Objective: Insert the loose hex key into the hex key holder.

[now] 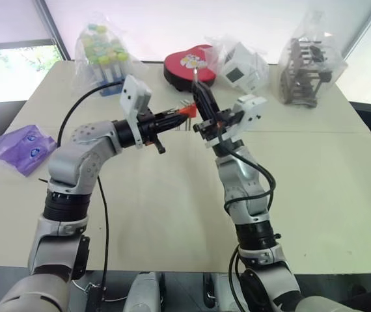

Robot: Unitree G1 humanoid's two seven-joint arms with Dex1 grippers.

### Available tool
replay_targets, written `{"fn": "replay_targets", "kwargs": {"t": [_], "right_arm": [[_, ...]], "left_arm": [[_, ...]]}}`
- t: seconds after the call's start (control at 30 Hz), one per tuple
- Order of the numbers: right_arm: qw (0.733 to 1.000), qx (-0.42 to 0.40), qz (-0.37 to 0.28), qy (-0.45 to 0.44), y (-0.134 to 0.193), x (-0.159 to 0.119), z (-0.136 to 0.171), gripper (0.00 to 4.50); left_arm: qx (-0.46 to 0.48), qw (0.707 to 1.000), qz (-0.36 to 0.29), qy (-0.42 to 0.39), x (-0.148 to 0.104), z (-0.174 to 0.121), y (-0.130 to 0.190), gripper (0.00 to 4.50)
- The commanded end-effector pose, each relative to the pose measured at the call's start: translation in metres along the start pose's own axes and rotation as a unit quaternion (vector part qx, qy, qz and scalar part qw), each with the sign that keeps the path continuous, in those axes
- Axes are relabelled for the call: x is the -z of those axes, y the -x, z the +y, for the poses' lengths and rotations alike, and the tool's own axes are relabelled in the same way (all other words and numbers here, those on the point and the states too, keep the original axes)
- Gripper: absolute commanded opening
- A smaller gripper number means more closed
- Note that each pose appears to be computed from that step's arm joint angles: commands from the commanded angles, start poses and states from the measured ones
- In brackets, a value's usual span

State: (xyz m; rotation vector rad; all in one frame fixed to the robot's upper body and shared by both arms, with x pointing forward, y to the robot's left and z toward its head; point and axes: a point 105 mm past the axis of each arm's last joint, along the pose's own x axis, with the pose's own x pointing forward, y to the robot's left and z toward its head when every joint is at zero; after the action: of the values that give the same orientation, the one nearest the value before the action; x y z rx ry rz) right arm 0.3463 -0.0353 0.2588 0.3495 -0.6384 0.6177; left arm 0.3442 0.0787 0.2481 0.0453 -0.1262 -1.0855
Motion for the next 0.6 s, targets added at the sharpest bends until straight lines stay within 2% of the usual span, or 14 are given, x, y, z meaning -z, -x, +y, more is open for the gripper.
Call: {"fn": "replay_targets", "kwargs": {"t": [0.03, 0.27, 0.6], "right_arm": [[0.999, -0.013, -0.03, 0.009, -0.009, -0.015, 0.004, 0.04], [0.999, -0.017, -0.042, 0.002, -0.013, -0.023, 0.008, 0.04], [0.999, -0.02, -0.037, -0.012, -0.011, -0.016, 0.015, 0.04]], "left_arm": [[0.014, 1.0, -0.018, -0.02, -0.014, -0.008, -0.002, 0.0], [0.016, 1.0, -0.017, -0.017, -0.013, -0.009, -0.002, 0.0], [0.015, 1.0, -0.021, -0.017, -0.014, -0.008, -0.003, 0.0]]}}
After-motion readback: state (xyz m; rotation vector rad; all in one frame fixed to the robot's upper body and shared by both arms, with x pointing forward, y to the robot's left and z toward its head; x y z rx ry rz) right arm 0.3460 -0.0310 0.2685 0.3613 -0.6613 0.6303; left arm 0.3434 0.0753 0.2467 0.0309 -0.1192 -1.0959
